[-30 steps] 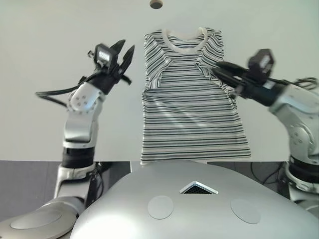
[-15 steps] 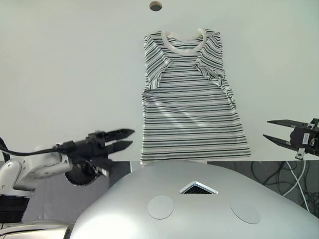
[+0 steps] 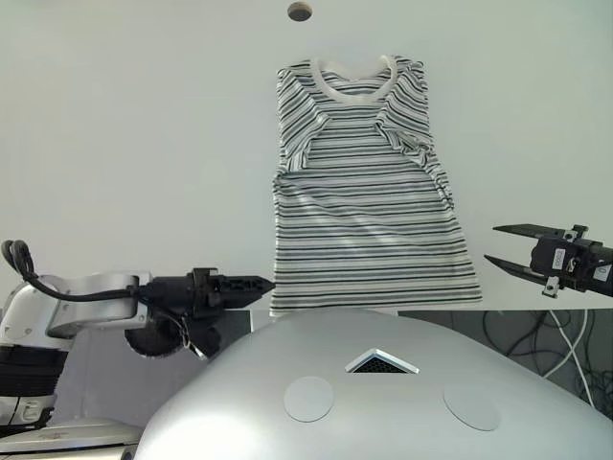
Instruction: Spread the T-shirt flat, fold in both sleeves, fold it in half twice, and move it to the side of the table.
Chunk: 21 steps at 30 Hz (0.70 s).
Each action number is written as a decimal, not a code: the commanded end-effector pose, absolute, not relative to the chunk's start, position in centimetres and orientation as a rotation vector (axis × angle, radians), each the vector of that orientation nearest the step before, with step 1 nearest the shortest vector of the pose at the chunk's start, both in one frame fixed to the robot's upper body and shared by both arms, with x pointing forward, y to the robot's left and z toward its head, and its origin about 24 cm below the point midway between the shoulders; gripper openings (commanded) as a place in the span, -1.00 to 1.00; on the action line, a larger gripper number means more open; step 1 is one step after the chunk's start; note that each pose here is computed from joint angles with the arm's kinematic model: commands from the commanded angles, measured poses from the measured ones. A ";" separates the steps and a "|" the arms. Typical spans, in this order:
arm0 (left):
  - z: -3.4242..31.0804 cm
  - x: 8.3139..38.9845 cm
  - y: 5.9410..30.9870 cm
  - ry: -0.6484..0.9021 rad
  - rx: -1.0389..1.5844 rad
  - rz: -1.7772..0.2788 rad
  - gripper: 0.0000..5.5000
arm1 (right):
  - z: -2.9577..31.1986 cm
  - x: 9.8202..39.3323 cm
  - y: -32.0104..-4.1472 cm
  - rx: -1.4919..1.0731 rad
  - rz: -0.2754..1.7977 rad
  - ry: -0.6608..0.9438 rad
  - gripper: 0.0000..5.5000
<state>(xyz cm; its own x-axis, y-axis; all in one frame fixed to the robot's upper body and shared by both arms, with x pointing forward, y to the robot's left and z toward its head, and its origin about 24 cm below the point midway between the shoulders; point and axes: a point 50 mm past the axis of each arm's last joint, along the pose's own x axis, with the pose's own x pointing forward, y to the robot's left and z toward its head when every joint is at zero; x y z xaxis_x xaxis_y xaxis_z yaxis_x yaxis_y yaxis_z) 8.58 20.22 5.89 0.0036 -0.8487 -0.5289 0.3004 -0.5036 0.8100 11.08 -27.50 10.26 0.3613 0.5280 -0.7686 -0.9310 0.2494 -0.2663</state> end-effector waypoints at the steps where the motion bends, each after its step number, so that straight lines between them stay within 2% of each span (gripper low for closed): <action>1: 5.9 8.9 20.1 -0.601 1.380 -1.672 0.07 | 10.4 11.3 -27.3 -0.806 1.067 0.586 -0.17; 13: 4.2 8.4 19.2 -0.550 1.310 -1.793 0.07 | 11.1 12.0 -26.6 -0.814 1.072 0.542 -0.17; 21: 2.5 8.8 19.0 -0.528 1.317 -1.751 0.07 | 10.7 12.2 -26.4 -0.798 1.072 0.534 -0.17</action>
<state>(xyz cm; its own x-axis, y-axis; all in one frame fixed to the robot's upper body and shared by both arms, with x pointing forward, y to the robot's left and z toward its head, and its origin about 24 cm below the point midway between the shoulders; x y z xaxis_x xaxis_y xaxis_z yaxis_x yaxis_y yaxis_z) 8.67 18.31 3.67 -0.0842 -0.8809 -0.4658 0.3753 -0.4611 0.8041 12.23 -26.41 10.77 0.3957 0.5538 -0.7326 -0.9184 0.2413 -0.3136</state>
